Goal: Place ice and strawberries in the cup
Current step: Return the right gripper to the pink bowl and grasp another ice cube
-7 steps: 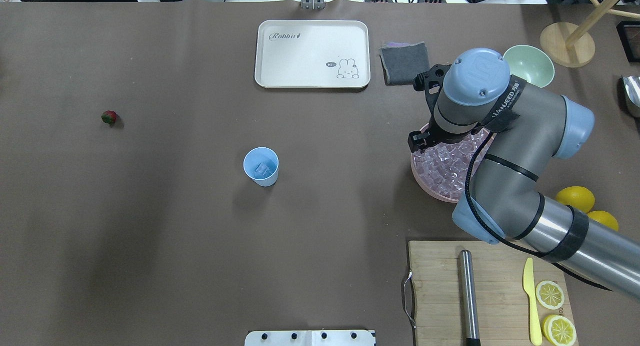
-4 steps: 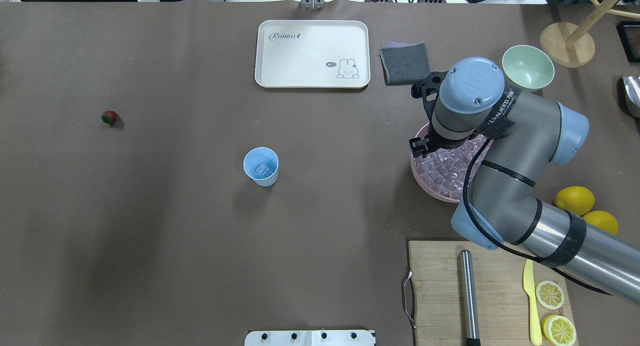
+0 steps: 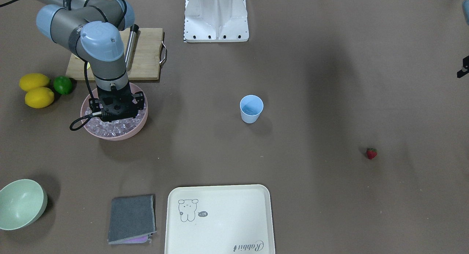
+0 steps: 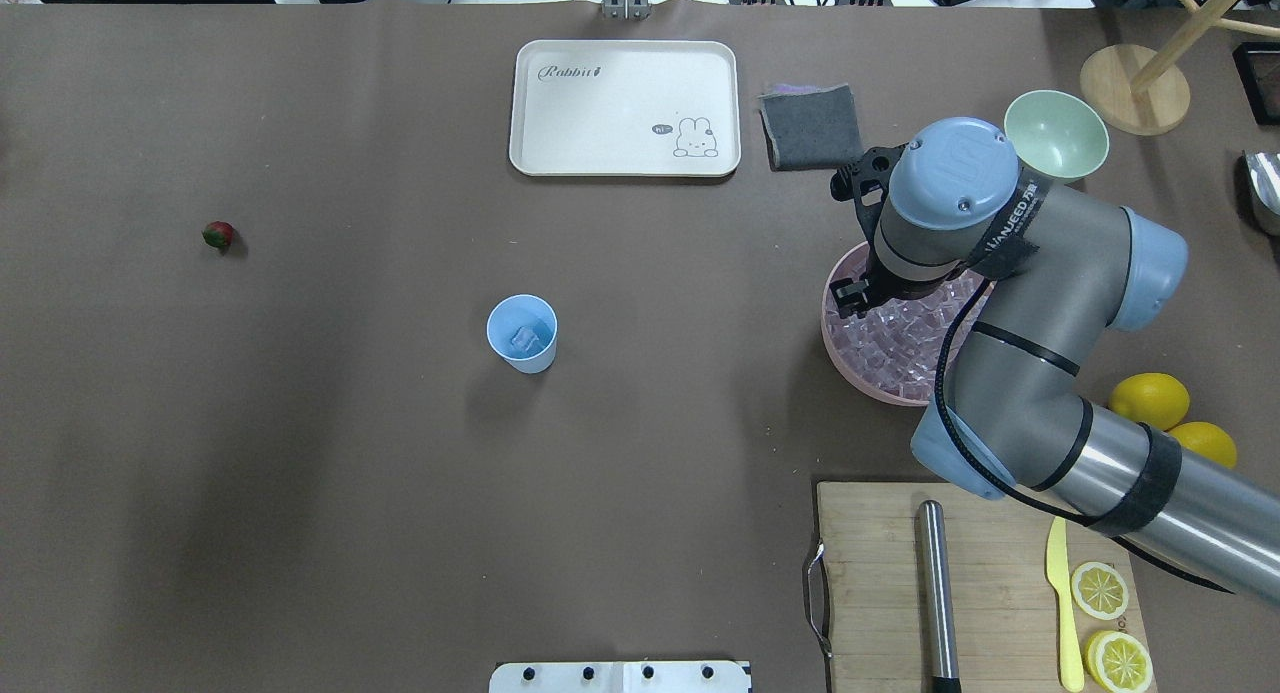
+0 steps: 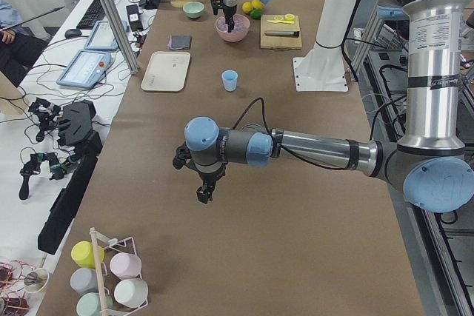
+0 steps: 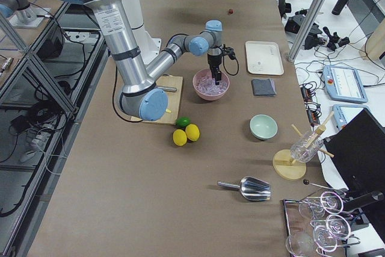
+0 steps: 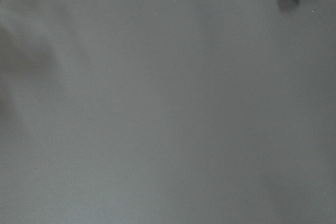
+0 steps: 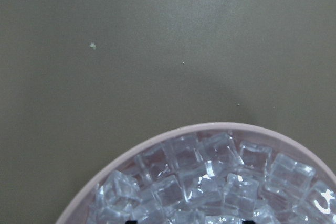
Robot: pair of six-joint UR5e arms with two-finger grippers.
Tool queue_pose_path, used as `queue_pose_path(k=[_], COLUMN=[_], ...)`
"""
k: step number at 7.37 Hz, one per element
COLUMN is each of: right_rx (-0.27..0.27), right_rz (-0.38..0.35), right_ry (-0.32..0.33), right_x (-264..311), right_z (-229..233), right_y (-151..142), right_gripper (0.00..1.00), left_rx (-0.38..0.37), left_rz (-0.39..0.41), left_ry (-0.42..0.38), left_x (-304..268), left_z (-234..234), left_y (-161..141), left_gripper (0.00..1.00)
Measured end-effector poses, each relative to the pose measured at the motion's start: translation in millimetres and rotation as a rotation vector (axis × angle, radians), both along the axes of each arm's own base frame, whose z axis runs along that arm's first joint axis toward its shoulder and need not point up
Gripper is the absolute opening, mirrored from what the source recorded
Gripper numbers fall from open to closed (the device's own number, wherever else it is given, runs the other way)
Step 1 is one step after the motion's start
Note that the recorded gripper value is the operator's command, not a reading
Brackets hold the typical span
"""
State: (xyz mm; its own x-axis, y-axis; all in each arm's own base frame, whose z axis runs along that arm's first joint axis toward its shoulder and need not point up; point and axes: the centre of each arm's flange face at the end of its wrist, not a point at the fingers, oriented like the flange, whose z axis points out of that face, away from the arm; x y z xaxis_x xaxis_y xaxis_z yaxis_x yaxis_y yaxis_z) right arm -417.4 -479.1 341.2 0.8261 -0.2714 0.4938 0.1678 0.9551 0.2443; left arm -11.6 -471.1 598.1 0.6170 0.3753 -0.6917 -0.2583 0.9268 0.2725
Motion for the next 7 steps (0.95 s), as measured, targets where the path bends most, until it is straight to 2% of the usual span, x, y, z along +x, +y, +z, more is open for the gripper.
queue_pose_path(k=[5, 6, 7], right_rx=[0.005, 0.005, 0.004], right_rz=[-0.001, -0.001, -0.001], right_ry=[0.012, 0.012, 0.012], right_x=[-2.9, -2.9, -2.6], right_z=[2.4, 2.3, 1.8], right_y=[2.9, 3.0, 3.2], right_gripper=[0.19, 0.06, 0.0], left_rx=[-0.001, -0.001, -0.001], left_rz=[0.001, 0.001, 0.001], left_ry=[0.006, 0.006, 0.006], left_x=[0.5, 0.5, 0.5], left_z=[-0.2, -0.2, -0.2], left_y=[0.1, 0.1, 0.1], left_gripper=[0.98, 0.98, 0.98])
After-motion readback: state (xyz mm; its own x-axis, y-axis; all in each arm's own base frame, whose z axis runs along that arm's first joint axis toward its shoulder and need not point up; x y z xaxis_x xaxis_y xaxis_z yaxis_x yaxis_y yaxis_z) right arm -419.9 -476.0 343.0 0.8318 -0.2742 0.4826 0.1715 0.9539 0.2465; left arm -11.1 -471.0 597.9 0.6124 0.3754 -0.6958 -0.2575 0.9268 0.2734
